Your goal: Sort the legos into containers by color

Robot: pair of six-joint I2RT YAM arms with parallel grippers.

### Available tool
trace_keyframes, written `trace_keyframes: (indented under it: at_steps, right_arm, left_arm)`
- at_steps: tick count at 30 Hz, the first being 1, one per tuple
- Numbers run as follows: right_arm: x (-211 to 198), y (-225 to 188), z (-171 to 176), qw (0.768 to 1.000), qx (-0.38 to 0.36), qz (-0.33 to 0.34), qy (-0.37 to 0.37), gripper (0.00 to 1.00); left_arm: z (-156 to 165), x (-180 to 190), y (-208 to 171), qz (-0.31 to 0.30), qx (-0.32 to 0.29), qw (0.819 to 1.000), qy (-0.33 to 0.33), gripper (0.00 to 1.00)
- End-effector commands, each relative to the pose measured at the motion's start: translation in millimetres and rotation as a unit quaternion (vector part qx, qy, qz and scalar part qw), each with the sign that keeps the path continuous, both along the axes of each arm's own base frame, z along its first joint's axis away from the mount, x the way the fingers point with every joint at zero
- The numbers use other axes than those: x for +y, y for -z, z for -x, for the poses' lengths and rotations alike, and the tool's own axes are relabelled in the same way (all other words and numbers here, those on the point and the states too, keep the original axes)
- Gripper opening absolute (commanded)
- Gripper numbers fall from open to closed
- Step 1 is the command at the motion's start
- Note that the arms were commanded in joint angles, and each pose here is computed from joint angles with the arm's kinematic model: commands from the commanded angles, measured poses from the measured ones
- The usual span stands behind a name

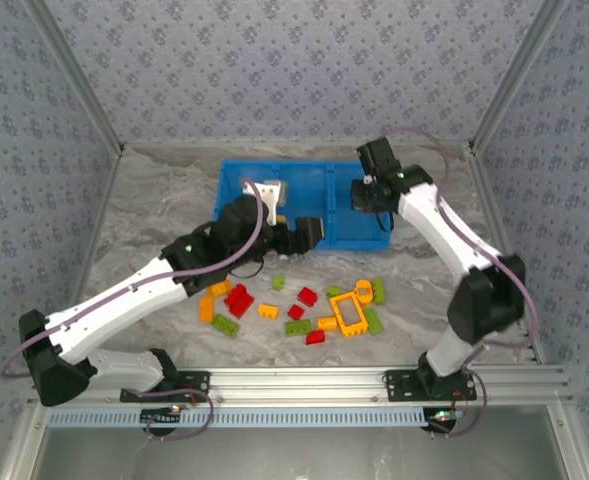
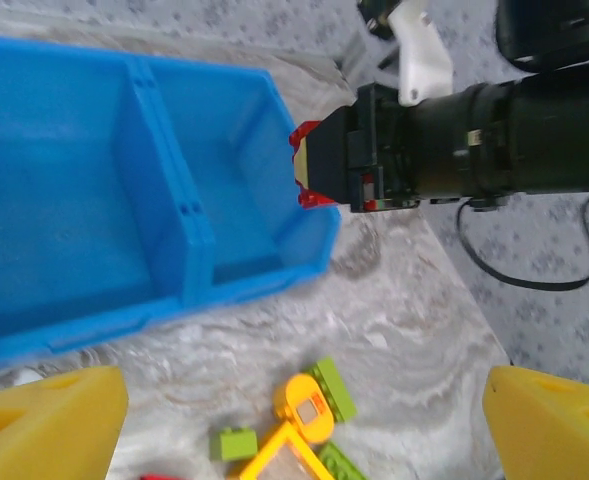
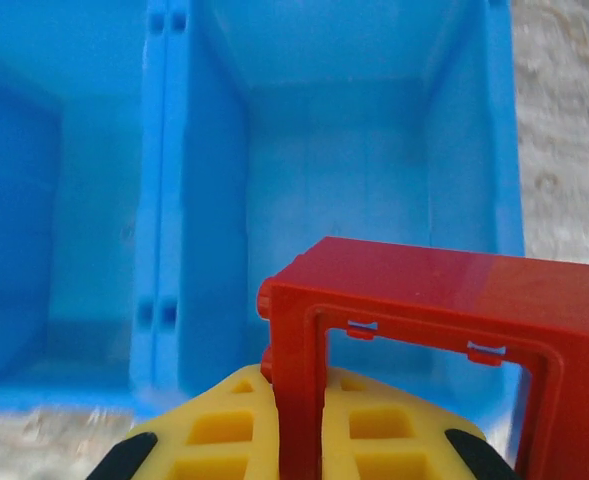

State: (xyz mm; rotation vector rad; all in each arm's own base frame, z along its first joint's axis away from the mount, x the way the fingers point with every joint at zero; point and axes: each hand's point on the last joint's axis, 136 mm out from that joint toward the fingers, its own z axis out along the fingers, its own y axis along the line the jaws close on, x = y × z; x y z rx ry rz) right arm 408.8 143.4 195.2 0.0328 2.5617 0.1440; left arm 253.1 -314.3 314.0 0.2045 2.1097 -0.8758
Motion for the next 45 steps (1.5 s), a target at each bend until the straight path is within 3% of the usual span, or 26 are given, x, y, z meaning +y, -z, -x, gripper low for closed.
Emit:
trace_keyframes:
  at_steps: [1, 7, 13, 32, 38, 45]
  right_arm:
    - [-0.1, 13.6, -32.8, 0.999, 0.018, 0.013, -0.030, 0.08]
    - [1.0, 54.3, -77.3, 0.998, 0.056, 0.014, -0.028, 0.07]
    - [2.5, 79.6, -97.2, 0.997, 0.069, -0.002, -0.030, 0.07]
    - [-6.2, 120.1, -113.0, 0.994, 0.100, -0.002, -0.041, 0.10]
    - [-6.5, 120.2, -115.4, 0.994, 0.103, 0.004, -0.044, 0.19]
    - [-6.8, 113.1, -115.8, 0.994, 0.097, 0.020, -0.042, 0.22]
  left_arm:
    - [-13.6, 0.4, -5.8, -0.004, -0.001, 1.000, 0.005, 0.92]
    - [-33.9, -0.8, -2.6, -0.006, -0.003, 1.000, -0.004, 0.92]
    - [-44.8, -6.7, 2.2, -0.005, -0.005, 1.000, -0.005, 0.92]
    - [-43.4, -6.4, 9.9, -0.006, 0.002, 1.000, -0.001, 0.92]
    - [-41.3, -6.0, 9.7, -0.004, 0.002, 1.000, 0.002, 0.92]
    - [-38.6, -3.1, 8.8, -0.004, 0.003, 1.000, 0.002, 0.92]
